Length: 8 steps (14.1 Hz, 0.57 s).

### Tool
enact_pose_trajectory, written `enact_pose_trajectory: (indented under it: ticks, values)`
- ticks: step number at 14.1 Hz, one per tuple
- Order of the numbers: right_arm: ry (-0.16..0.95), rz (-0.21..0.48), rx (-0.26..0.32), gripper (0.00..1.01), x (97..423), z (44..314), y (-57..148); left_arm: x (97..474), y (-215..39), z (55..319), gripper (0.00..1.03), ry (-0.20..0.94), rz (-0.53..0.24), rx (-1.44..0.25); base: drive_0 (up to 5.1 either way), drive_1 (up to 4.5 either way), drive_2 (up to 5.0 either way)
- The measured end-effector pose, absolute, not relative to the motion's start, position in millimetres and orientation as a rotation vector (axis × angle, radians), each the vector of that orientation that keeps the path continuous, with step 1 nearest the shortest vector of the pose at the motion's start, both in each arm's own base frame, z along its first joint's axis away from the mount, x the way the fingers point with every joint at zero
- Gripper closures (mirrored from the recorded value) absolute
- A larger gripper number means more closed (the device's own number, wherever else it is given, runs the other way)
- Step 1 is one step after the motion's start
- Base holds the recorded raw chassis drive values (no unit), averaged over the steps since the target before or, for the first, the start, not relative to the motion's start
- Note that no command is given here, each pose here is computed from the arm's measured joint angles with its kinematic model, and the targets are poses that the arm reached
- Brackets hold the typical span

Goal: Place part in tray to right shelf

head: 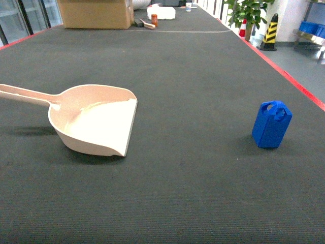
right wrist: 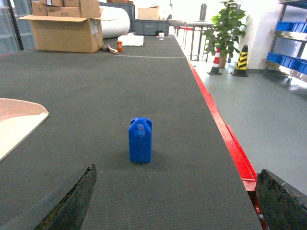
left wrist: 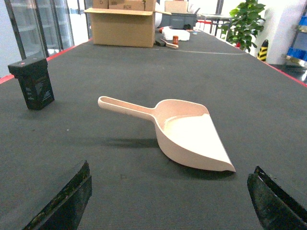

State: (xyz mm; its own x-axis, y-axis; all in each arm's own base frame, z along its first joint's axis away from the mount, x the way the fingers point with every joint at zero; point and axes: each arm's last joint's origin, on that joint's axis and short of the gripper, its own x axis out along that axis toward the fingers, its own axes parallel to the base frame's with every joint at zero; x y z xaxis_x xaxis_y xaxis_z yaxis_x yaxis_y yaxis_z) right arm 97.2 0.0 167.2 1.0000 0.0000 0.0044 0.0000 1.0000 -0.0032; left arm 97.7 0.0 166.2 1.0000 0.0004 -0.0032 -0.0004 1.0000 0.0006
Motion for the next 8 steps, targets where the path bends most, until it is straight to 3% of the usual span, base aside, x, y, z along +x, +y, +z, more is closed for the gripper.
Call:
enact_pose_trajectory:
  ticks: [8]
  values:
    - [-0.004, 0.0, -0.003, 0.03, 97.2, 167.2, 0.0, 97.7, 0.0, 166.2, 0.05, 0.003, 0.0, 0.001, 0.0, 0.0, 0.0]
